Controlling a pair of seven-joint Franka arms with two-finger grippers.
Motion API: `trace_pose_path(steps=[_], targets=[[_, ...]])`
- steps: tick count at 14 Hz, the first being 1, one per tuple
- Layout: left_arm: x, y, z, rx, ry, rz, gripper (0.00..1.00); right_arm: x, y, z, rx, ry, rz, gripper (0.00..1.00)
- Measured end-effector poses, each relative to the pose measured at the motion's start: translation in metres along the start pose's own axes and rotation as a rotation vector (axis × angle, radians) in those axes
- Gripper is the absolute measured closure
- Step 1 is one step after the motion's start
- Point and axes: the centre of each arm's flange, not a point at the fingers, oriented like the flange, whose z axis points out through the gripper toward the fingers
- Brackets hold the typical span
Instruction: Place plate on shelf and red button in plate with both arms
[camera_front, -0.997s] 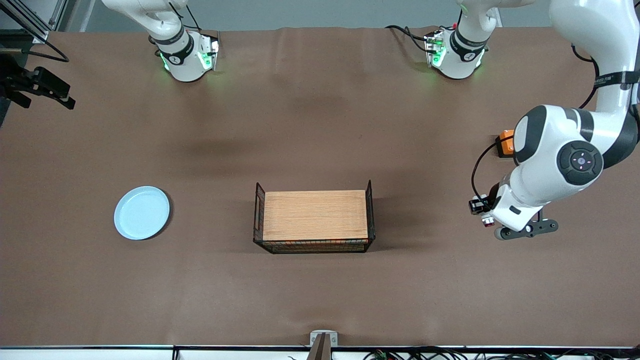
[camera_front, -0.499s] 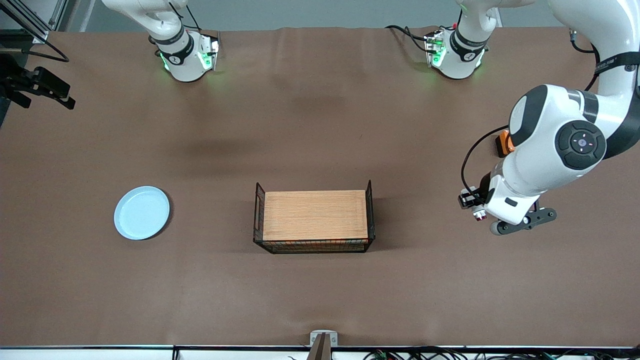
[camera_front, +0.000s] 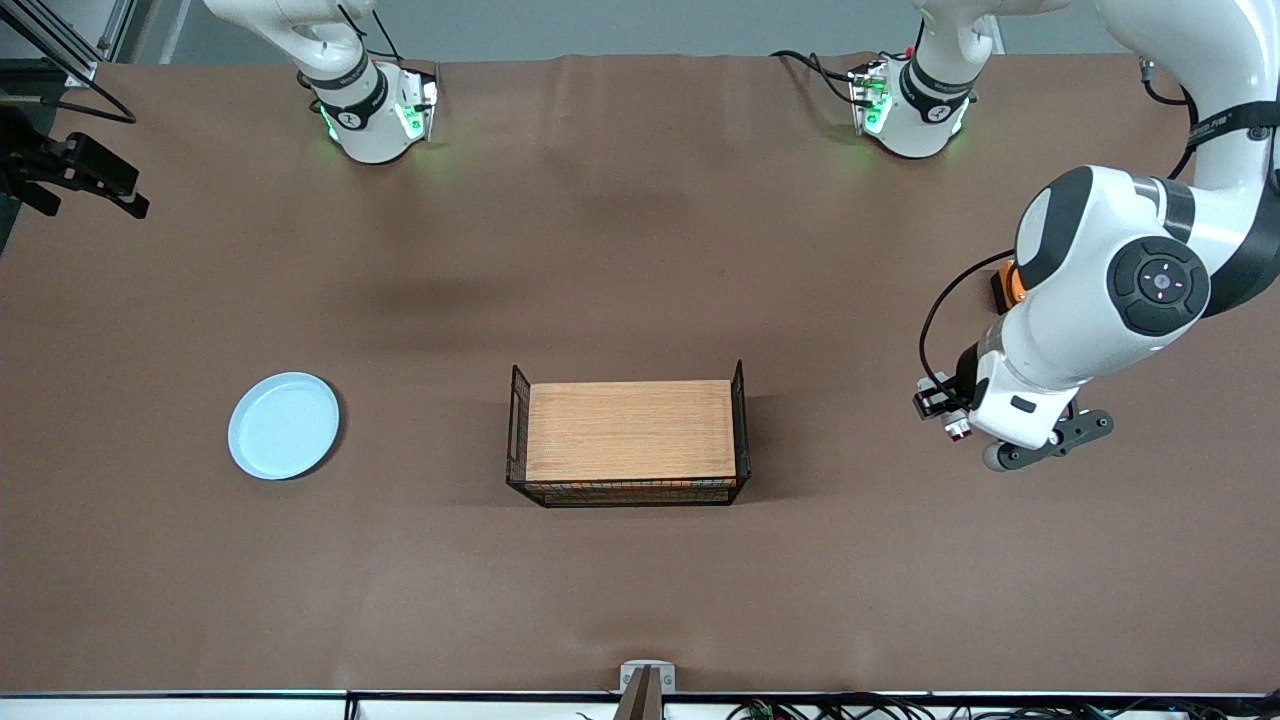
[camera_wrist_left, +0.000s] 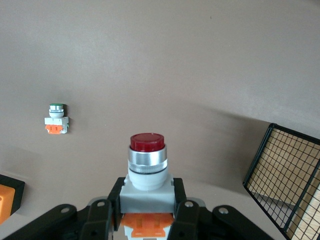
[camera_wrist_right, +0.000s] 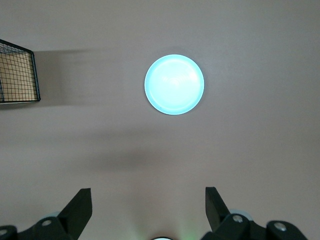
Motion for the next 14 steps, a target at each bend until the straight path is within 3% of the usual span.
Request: trace_pose_path(steps=[4, 8, 14], targets=[[0.0, 0.0, 0.0, 0.0, -0.003, -0.002, 0.59, 0.001, 0.003, -0.007, -0.001, 0.015, 0.005, 0.0], [0.0, 0.0, 0.002, 0.001, -0.006, -0.002, 0.59, 0.027, 0.009, 0.03, -0.028, -0.039, 0.015, 0.0], [0.0, 0.0, 0.006, 0.004, -0.013, -0.002, 0.59, 0.091, 0.029, 0.136, -0.044, -0.132, 0.039, 0.0]])
